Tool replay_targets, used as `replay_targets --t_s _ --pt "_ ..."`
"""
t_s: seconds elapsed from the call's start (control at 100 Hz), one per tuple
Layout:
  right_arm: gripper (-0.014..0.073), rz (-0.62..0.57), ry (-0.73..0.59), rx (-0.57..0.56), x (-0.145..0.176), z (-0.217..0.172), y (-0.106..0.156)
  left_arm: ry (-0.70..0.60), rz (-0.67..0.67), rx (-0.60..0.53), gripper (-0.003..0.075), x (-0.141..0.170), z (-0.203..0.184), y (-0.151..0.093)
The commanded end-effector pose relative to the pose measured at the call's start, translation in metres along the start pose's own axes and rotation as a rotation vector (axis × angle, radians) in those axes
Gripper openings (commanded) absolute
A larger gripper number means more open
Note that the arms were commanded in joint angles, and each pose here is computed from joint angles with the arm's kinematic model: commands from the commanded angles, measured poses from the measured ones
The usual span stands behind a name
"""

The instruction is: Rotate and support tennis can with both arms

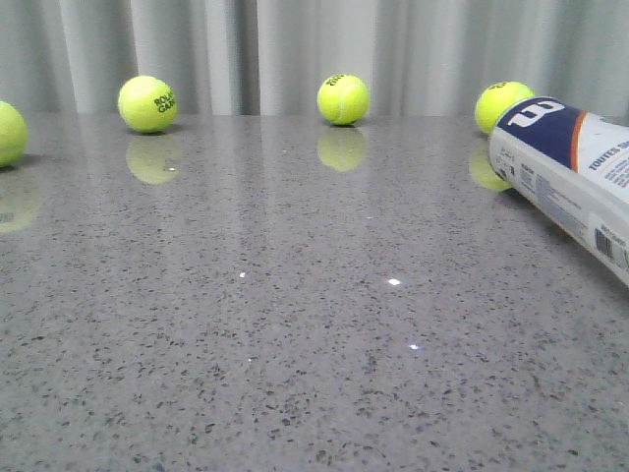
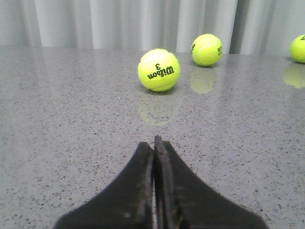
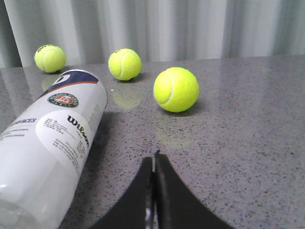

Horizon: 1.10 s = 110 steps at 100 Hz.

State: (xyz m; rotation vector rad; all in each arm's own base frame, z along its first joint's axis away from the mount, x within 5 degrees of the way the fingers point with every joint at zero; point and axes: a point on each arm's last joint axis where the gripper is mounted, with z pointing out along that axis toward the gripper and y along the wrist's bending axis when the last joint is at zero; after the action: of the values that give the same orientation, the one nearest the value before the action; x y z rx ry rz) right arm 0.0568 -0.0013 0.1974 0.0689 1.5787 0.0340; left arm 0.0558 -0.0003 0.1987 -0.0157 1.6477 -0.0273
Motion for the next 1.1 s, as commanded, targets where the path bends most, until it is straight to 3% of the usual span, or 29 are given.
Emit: replay_targets --t_s 0.0,0.89,1.09 --pt "-0.0055 -0.012 -0.121 -0.002 -0.015 -0.003 0.001 -0.073 -0.015 0.006 -0.0021 0.006 0.0 0.0" --pt "-0.0055 -0.012 -0.12 -0.002 -0.015 -0.003 0.001 -0.073 -0.015 0.006 -0.0021 0.006 0.0 0.0" --pt "-0.0055 -0.012 -0.087 0.001 -0.027 0.0 0.001 -0.073 -0.015 0.006 -0.0021 0.006 0.0 0.0"
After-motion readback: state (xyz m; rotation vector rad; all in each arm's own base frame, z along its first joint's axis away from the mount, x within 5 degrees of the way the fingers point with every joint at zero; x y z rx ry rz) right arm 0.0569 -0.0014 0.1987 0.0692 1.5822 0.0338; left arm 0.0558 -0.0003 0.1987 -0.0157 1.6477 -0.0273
